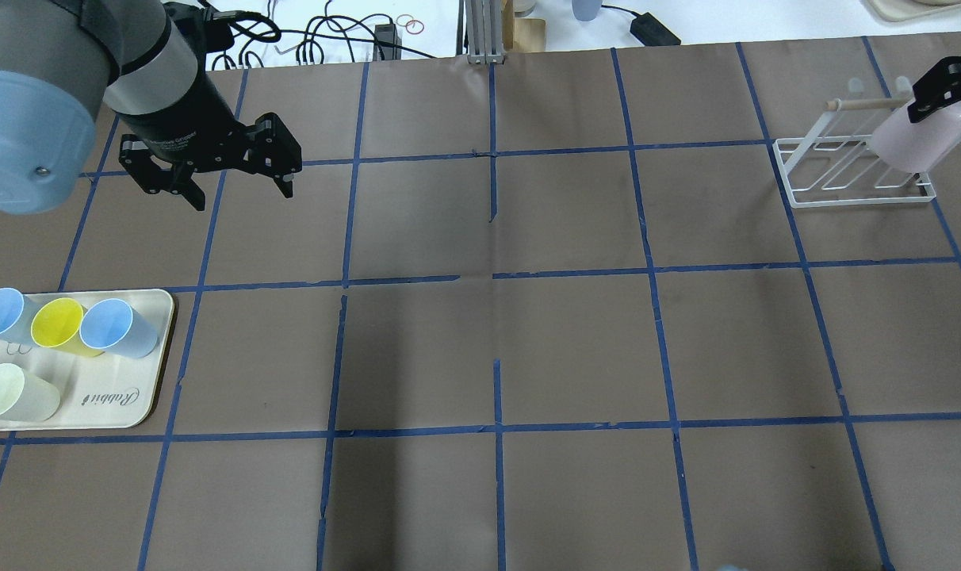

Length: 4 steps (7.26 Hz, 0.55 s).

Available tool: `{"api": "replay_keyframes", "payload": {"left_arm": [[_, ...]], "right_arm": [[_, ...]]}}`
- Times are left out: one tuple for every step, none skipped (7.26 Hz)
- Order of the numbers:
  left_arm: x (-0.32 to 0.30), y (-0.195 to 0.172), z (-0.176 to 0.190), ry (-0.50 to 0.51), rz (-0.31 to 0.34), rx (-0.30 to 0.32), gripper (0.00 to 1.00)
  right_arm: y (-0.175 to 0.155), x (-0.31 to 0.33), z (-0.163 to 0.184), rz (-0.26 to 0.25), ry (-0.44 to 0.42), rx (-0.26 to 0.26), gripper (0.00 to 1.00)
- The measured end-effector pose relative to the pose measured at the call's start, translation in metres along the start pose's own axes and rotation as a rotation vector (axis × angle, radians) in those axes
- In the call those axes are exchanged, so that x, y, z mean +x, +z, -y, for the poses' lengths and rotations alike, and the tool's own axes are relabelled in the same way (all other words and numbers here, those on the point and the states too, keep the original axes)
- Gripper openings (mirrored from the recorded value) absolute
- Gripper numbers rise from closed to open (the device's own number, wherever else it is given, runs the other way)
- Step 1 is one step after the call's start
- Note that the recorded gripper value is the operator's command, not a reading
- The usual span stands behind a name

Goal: Transfer IKEA cup to right arm and place on rack

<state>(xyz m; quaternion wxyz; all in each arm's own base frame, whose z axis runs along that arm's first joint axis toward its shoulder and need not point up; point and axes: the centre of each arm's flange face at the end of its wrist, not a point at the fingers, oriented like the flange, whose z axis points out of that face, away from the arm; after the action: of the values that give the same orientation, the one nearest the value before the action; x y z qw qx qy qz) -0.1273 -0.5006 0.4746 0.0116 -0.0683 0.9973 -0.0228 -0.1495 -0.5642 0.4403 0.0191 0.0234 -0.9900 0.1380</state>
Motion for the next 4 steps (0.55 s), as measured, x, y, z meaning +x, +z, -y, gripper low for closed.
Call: {"api": "replay_keyframes", "payload": {"left_arm": [[0.001,0.001,0.000,-0.002,0.002,-0.003,1.00],[0.001,0.001,-0.001,-0.003,0.002,-0.005,1.00],[0.001,0.002,-0.002,-0.004,0.001,-0.006,1.00],[0.002,0.002,-0.002,-0.004,0.000,-0.007,1.00]], "right_arm": [[0.009,0.003,0.004,-0.007,-0.003,0.007,0.00],[0.017,0.005,0.007,-0.009,-0.004,0.012,0.00],[0.024,0.007,0.009,-0.009,-0.001,0.014,0.00],[0.032,0.009,0.012,-0.008,0.001,0.017,0.00]]}}
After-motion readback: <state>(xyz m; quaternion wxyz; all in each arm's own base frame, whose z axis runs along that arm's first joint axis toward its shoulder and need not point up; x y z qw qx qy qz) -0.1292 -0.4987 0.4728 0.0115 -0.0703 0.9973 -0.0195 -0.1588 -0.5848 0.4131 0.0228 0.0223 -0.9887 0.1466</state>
